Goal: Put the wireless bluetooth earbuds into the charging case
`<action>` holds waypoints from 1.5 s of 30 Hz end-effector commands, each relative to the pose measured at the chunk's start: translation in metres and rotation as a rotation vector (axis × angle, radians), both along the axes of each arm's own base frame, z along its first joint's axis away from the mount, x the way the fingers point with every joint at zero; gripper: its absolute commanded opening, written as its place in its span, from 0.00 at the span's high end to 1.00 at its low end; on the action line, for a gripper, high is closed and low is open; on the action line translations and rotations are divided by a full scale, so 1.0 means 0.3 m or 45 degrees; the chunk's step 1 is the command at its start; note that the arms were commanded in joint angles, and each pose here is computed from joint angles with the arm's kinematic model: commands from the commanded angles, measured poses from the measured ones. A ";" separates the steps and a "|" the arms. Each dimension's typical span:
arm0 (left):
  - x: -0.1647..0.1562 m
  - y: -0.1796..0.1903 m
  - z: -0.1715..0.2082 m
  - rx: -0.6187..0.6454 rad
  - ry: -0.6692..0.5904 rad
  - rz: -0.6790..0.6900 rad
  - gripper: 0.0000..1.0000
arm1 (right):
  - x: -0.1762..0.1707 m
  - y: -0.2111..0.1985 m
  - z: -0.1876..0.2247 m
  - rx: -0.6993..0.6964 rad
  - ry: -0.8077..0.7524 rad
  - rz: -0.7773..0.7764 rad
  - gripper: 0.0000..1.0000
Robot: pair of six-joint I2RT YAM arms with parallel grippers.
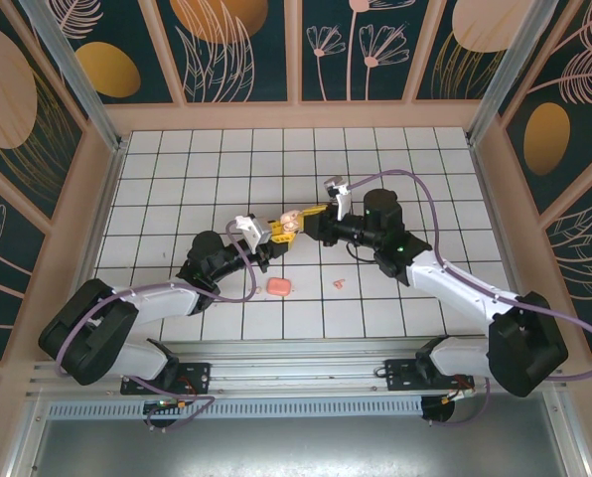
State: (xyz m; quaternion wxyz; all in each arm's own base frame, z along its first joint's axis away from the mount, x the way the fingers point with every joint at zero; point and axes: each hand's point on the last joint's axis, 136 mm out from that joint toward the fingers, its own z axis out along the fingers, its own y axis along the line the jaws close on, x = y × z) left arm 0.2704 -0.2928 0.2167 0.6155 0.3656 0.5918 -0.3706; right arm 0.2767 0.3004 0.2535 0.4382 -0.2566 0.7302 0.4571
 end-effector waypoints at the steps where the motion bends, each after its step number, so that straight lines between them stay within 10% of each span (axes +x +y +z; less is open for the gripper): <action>1: -0.008 -0.008 0.109 -0.055 -0.125 -0.018 0.96 | 0.007 -0.019 0.023 -0.038 -0.057 -0.043 0.78; 31: -0.021 0.007 0.142 -0.033 -0.193 0.000 0.96 | -0.056 0.027 0.014 -0.186 -0.106 0.120 0.76; 45: -0.018 0.011 0.126 0.001 -0.187 0.011 0.96 | -0.062 0.030 0.127 -0.091 -0.139 0.128 0.51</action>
